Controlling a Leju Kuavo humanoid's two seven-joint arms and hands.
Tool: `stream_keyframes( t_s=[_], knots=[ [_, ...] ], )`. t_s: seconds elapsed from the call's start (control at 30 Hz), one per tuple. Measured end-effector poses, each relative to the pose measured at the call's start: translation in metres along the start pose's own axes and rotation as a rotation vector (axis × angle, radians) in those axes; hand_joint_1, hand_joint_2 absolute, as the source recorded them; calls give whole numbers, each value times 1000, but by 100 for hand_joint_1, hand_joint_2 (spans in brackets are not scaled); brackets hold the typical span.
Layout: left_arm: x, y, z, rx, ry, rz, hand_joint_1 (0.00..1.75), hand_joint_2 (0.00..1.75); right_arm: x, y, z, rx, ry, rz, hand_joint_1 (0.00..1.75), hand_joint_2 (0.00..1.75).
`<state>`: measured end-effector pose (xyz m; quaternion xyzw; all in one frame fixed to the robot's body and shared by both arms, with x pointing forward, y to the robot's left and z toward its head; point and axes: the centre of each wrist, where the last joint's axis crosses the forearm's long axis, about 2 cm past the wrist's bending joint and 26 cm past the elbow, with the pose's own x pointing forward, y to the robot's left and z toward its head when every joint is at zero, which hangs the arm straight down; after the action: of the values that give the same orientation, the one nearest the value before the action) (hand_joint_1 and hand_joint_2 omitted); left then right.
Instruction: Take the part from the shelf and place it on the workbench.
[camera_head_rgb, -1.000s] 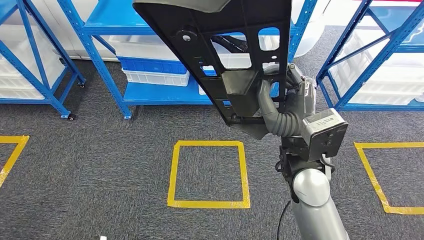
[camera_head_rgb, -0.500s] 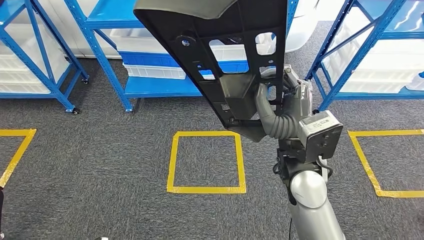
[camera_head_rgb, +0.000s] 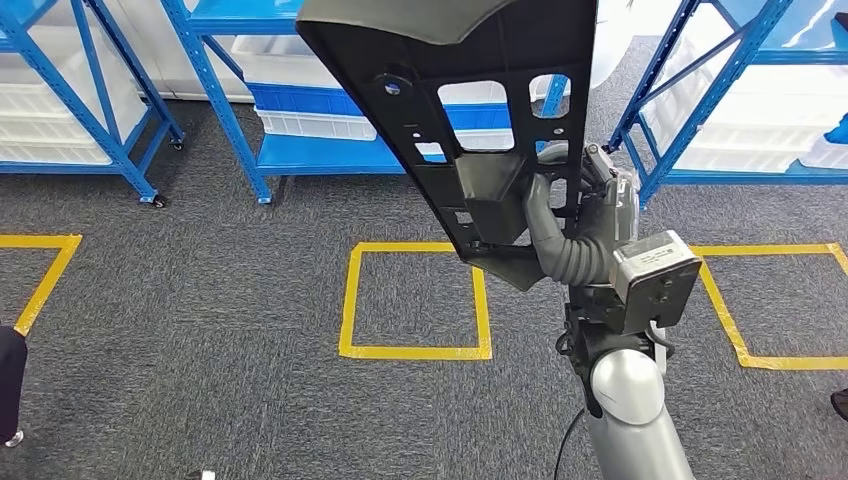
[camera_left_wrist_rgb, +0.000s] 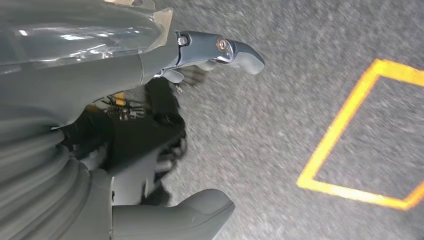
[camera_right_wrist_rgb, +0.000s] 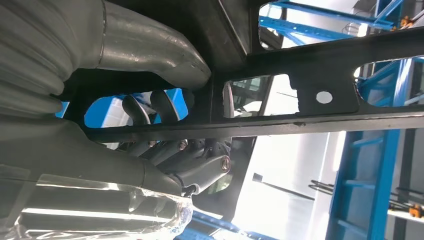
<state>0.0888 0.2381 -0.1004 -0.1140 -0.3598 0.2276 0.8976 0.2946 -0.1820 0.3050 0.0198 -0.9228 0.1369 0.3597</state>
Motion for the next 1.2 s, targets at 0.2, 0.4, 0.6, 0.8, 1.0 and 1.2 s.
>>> stream_keyframes(
  t_s=[0.2, 0.4, 0.6, 0.8, 1.0, 1.2],
  knots=[
    [2, 6, 0, 41, 3, -113, 0, 175, -2, -3, 6, -16, -3, 11, 175, 175],
    [7, 6, -3, 25, -27, -156, 0, 175, -3, -5, 9, -28, 1, 13, 175, 175],
    [11, 7, -6, 20, -44, -155, 0, 175, -2, -5, 7, -32, 0, 18, 175, 175],
    [14, 5, -8, 8, -51, -179, 0, 175, -2, -10, 4, -51, -3, 29, 175, 175],
    [18, 3, -10, 4, -52, -191, 0, 175, -5, -18, 5, -72, 5, 46, 175, 175],
    [21, 3, -12, 3, -57, -195, 0, 175, -5, -20, 4, -81, 5, 52, 175, 175]
  ],
)
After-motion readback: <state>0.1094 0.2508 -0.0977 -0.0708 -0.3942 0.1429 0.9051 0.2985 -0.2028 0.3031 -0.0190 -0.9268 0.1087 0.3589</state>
